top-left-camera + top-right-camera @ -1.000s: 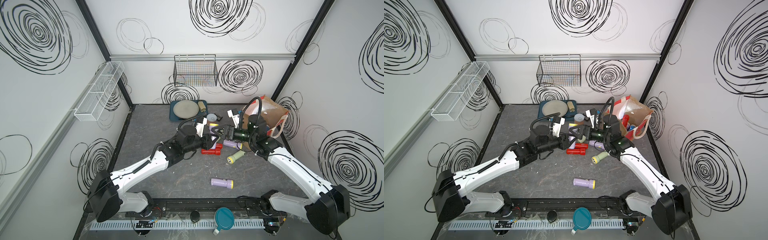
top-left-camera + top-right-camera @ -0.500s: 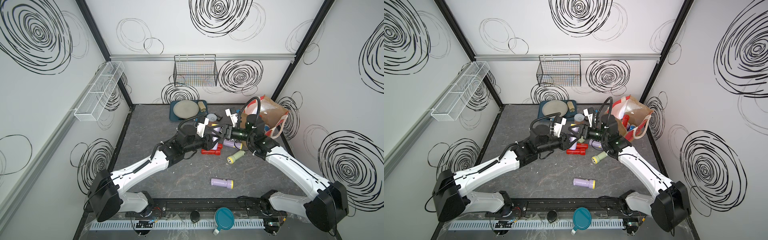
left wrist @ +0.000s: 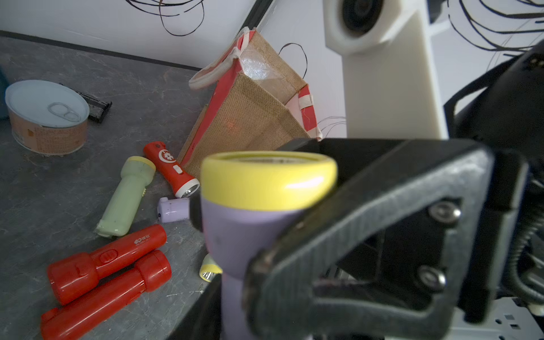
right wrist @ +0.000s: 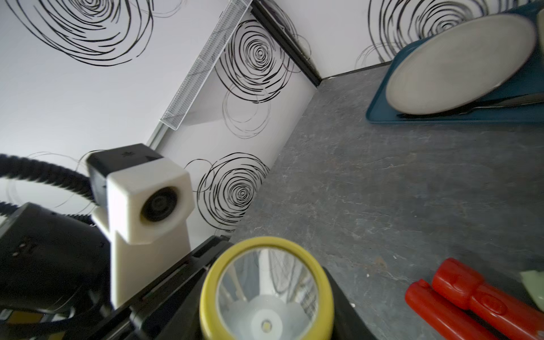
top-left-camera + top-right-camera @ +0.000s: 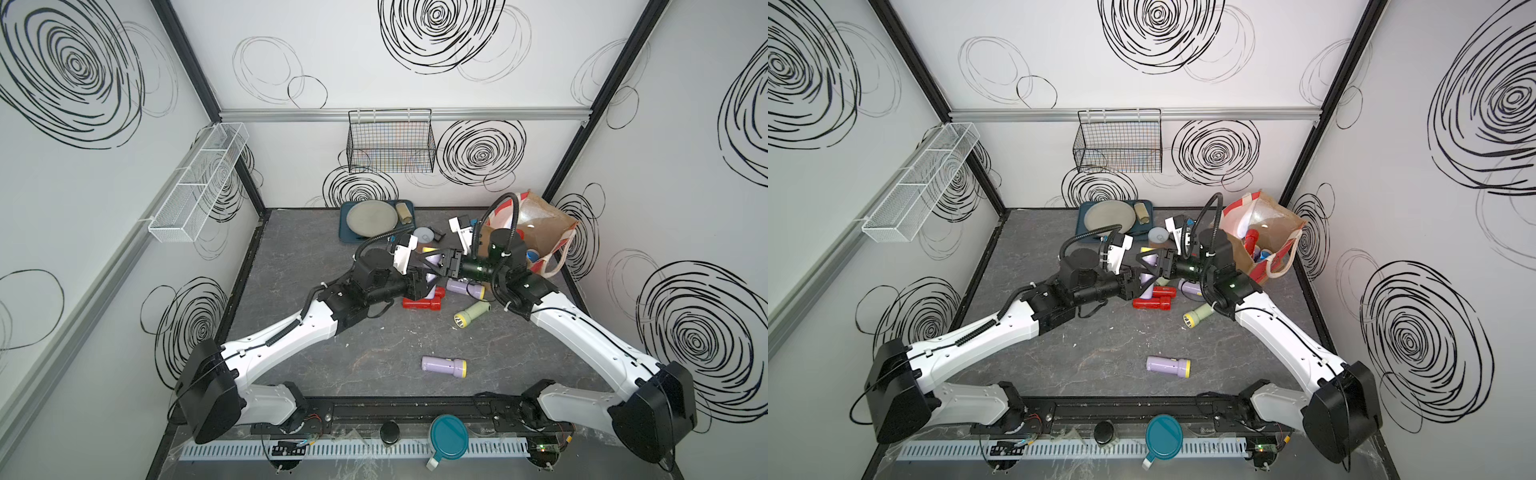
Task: Put the flashlights into the tote bags
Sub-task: Pick up the flashlight from the center of the board.
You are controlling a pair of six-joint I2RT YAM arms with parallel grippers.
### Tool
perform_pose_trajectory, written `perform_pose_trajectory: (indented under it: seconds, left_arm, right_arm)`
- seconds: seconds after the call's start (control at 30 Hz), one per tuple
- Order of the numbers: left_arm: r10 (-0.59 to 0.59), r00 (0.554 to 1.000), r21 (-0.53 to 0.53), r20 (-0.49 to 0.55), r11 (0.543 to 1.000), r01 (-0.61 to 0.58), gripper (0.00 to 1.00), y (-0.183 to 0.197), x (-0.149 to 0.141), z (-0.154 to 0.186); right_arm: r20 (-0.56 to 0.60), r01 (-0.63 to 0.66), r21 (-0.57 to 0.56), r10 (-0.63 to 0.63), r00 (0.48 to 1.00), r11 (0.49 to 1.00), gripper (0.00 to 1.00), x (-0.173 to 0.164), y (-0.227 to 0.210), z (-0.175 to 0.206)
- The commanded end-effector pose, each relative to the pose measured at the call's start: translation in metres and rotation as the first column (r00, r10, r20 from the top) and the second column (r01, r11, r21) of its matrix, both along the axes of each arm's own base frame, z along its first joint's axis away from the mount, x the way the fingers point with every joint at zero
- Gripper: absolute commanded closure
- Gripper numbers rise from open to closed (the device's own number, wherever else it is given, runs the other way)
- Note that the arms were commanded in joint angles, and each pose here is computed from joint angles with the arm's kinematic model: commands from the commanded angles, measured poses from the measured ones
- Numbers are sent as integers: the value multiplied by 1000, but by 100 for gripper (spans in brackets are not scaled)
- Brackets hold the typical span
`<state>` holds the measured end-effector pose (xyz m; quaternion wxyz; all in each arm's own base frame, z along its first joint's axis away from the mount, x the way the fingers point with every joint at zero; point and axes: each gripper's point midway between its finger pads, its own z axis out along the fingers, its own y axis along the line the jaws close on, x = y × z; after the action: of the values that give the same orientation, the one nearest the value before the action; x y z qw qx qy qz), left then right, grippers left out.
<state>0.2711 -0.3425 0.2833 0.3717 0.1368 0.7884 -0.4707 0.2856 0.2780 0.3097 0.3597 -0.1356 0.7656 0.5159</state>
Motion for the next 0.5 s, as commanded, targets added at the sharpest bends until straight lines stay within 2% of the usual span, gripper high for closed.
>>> perform_pose_trajectory:
  seconds: [0.0, 0.17, 0.47]
  left_arm:
    - [3, 996, -21, 84, 1000, -2, 16, -2, 4, 29]
    - [8, 996, 15, 87, 1000, -10, 0, 3, 1, 24]
    - [86, 994, 122, 69, 988, -94, 1, 20, 8, -5]
  right_arm:
    - [87, 156, -63, -151, 985, 986, 100, 17, -28, 19]
    - [91, 281, -105, -272, 958, 954, 100, 38, -64, 29]
    - [111, 483, -140, -472, 875, 864, 100, 90, -145, 54]
